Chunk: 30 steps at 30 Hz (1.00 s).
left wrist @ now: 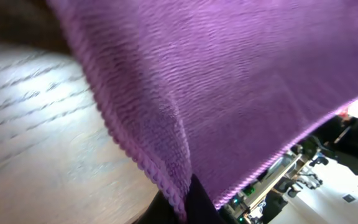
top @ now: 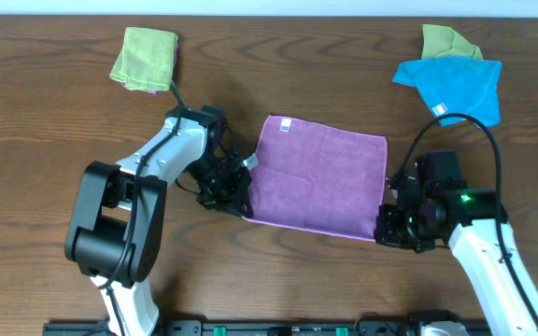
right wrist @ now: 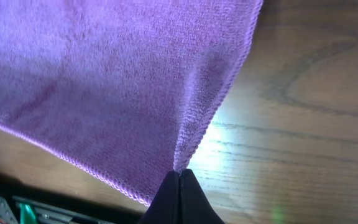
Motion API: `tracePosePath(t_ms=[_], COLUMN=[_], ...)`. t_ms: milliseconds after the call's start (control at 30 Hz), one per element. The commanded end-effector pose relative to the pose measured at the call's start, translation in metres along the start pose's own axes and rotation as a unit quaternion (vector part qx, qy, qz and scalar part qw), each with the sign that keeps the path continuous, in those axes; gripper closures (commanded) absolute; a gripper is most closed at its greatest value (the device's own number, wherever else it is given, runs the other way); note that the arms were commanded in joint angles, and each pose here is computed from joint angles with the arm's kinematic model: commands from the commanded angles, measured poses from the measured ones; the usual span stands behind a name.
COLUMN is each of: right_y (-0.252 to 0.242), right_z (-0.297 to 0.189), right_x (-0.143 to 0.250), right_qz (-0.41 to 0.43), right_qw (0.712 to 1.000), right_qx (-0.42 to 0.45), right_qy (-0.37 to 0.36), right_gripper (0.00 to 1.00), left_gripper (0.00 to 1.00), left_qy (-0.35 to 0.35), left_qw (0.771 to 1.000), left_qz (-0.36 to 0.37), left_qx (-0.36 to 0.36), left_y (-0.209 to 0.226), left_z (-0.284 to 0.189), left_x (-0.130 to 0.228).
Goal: Fold the cloth
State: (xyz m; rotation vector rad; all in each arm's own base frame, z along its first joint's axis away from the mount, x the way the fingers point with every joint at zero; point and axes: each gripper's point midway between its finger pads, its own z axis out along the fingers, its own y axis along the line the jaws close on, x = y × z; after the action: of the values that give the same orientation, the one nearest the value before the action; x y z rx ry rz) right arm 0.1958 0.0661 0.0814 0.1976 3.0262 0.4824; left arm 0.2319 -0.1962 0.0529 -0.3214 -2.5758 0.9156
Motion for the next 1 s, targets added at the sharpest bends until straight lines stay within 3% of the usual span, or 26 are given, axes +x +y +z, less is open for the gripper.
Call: tracePosePath(t_ms=[0, 167, 433, 967], right_y=[-0.007, -0.018, -0.032, -0.036], right_z=[-0.002, -0.007, -0.013, 0.028], right_x=[-0.013, -0.04, -0.081, -0.14], right_qz=[0.021, 0.032, 0.028, 0.024], right_qw=[0.999, 0.993, 0.979, 0.972], right_qx=[0.021, 0.057, 0.105, 0.103], right_qy=[-0.034, -0.095, -0.173, -0.211], right_gripper=[0.98, 0.99, 0.99, 0.99], left_gripper=[0.94, 0.94, 0.94, 0.94], left_qy=[-0.008, -0.05, -0.171, -0.357], left_qw=[1.0, 0.998, 0.984, 0.932], left_qz=[0.007, -0.013, -0.015, -0.003], left_qx=[0.028, 0.029, 0.051, 0.059], left_y=[-0.01, -0.012, -0.025, -0.041], left_z=[0.0, -0.005, -0.024, -0.076], left_x=[-0.004, -0.025, -0.09, -0.173])
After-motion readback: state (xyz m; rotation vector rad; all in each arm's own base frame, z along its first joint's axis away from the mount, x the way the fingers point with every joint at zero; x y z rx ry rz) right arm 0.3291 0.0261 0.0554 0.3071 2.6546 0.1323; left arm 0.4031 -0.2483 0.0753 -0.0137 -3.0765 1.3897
